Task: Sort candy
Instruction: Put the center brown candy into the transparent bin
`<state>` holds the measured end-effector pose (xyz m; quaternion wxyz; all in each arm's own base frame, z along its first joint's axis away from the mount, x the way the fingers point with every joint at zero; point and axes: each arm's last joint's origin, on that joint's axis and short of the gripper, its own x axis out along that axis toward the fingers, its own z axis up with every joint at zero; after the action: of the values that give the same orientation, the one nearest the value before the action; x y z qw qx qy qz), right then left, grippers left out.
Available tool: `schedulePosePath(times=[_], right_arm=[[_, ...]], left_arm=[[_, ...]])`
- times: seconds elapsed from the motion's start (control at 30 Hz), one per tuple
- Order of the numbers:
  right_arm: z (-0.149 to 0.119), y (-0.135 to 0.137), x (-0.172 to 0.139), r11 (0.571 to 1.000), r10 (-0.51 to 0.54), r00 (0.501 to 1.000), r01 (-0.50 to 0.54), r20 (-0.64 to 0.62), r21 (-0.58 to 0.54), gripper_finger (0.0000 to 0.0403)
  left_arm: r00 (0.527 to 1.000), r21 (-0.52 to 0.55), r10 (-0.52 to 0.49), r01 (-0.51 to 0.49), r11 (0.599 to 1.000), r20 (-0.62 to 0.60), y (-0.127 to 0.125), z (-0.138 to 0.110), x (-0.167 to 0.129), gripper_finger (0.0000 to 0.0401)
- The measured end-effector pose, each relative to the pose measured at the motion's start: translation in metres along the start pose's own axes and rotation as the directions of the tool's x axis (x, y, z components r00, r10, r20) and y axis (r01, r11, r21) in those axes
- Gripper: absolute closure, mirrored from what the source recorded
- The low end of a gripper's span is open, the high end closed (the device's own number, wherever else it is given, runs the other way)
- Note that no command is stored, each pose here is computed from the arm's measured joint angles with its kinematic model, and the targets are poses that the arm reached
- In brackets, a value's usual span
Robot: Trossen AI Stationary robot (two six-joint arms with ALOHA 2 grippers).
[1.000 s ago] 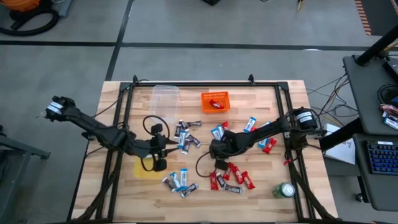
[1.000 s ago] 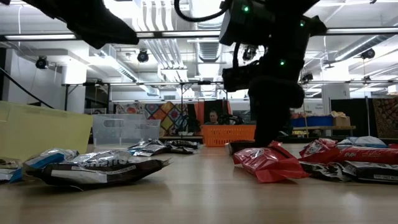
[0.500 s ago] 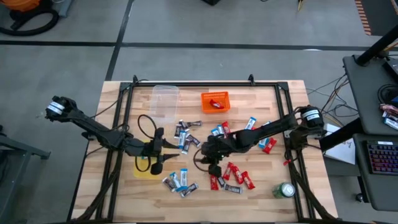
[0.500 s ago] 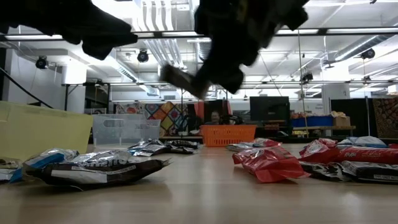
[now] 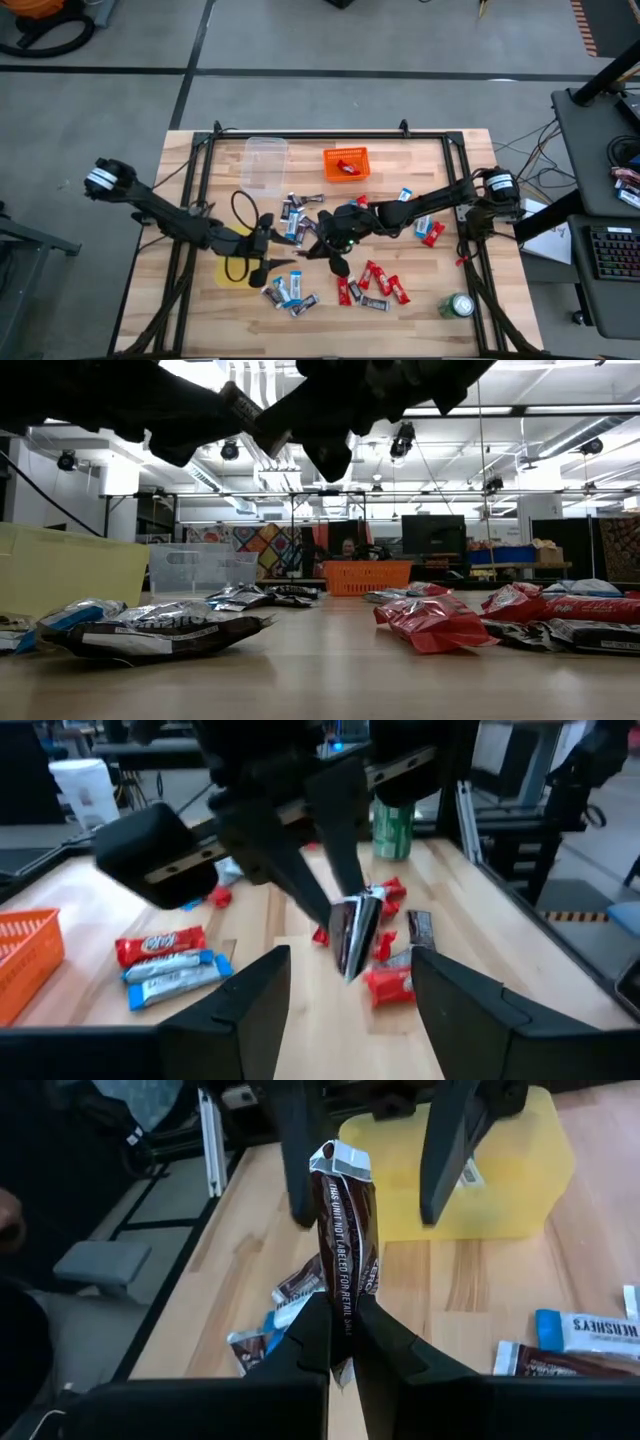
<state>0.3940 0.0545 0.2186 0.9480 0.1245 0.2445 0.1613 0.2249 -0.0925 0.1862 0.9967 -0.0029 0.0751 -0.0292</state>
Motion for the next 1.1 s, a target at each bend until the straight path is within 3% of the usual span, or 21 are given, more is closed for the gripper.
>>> schedulePosePath(times=[0.17, 0.33, 0.43, 0.57, 0.67, 0.77, 0.9, 0.93, 1.0, 1.07, 1.1], right_arm=[[-0.001, 0.000, 0.000, 1.000, 0.001, 1.000, -0.001, -0.007, -0.001, 0.0390], [0.000, -0.002, 0.000, 1.000, -0.004, 1.000, 0.004, -0.007, 0.002, 0.0380], [0.001, -0.005, -0.002, 1.000, -0.011, 1.000, 0.011, -0.003, 0.008, 0.0350], [0.007, -0.011, -0.011, 0.999, -0.040, 0.999, 0.040, 0.005, 0.019, 0.0292], [0.012, -0.016, -0.023, 0.996, -0.081, 0.997, 0.081, -0.006, 0.038, 0.0252], [0.015, -0.021, -0.038, 0.962, -0.251, 0.967, 0.254, -0.039, 0.102, 0.0222], [0.014, -0.025, -0.056, 0.804, -0.565, 0.822, 0.567, -0.067, 0.175, 0.0204], [0.014, -0.026, -0.057, 0.777, -0.603, 0.795, 0.604, -0.068, 0.177, 0.0203], [0.013, -0.024, -0.058, 0.762, -0.621, 0.781, 0.622, -0.072, 0.181, 0.0204], [0.012, -0.021, -0.057, 0.768, -0.614, 0.786, 0.615, -0.069, 0.178, 0.0207], [0.012, -0.020, -0.056, 0.771, -0.611, 0.789, 0.612, -0.065, 0.178, 0.0209]], left_arm=[[0.999, 0.019, 0.012, -0.013, 1.000, 0.039, -0.003, 0.000, 0.011, 0.0236], [1.000, 0.024, 0.014, -0.015, 1.000, 0.026, -0.006, -0.001, 0.017, 0.0330], [0.999, 0.018, 0.015, -0.016, 1.000, 0.028, -0.006, 0.001, 0.016, 0.0387], [0.998, 0.000, 0.066, -0.066, 0.998, 0.024, -0.003, 0.006, 0.012, 0.0384], [0.985, -0.007, 0.174, -0.174, 0.985, -0.019, 0.005, 0.007, 0.007, 0.0395], [0.911, -0.036, 0.404, -0.408, 0.912, -0.081, 0.023, 0.012, -0.003, 0.0396], [0.711, -0.031, 0.667, -0.689, 0.724, -0.223, 0.061, 0.024, -0.024, 0.0399], [0.666, -0.037, 0.698, -0.730, 0.683, -0.263, 0.072, 0.029, -0.031, 0.0399], [0.592, -0.052, 0.729, -0.787, 0.615, -0.343, 0.095, 0.040, -0.041, 0.0400], [0.545, -0.059, 0.720, -0.813, 0.580, -0.430, 0.118, 0.045, -0.051, 0.0400], [0.537, -0.057, 0.700, -0.810, 0.583, -0.470, 0.130, 0.046, -0.054, 0.0400]])
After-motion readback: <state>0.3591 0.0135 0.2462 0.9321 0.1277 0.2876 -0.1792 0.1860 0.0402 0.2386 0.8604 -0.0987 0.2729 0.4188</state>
